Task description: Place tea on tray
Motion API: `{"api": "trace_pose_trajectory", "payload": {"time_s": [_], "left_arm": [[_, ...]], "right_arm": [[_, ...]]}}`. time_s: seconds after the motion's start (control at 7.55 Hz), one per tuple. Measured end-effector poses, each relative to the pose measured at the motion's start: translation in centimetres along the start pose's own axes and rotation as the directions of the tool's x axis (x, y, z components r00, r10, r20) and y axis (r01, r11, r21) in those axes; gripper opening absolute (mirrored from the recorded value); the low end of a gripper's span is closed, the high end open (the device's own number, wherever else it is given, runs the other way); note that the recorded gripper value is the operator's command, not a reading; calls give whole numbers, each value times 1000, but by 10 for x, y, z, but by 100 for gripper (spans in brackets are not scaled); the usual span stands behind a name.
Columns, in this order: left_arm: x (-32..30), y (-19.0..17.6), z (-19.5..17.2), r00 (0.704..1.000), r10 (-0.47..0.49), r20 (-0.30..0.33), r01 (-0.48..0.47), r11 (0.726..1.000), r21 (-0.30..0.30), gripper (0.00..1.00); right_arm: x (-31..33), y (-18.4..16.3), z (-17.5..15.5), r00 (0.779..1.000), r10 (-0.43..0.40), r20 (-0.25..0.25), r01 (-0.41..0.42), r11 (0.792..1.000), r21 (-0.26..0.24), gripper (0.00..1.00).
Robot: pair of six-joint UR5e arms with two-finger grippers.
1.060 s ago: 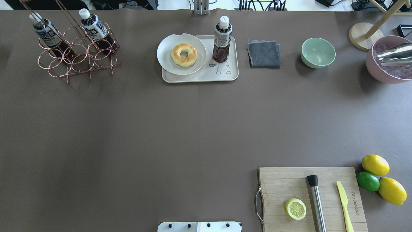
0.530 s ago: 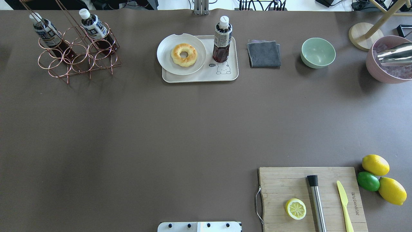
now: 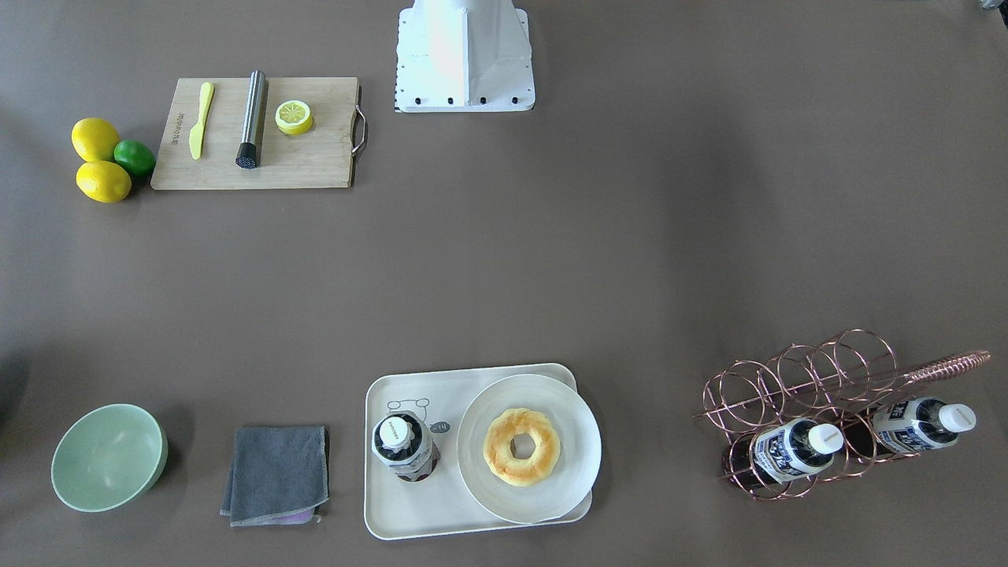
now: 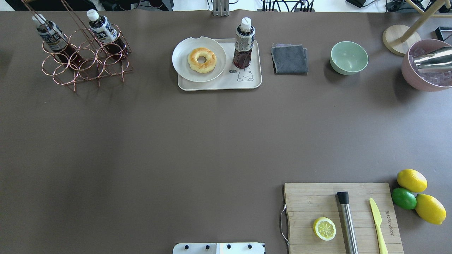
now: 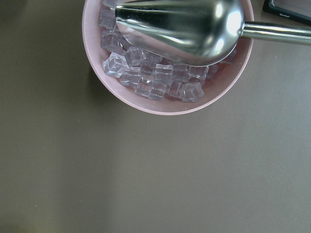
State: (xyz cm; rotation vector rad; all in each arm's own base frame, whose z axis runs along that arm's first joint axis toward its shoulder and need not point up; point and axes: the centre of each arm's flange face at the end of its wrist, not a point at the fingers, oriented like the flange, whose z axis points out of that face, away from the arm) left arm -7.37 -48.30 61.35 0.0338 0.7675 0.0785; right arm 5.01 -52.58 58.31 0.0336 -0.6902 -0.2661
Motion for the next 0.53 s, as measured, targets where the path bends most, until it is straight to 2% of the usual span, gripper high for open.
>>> {"api": "trace_pose_trajectory", "payload": {"time_s": [0.53], "left_arm": [[2, -2, -2, 1000, 4, 0, -4, 1000, 3, 98]], "right_arm": [[-1, -1, 0, 1000, -2, -5, 2, 1000, -2, 100]]}}
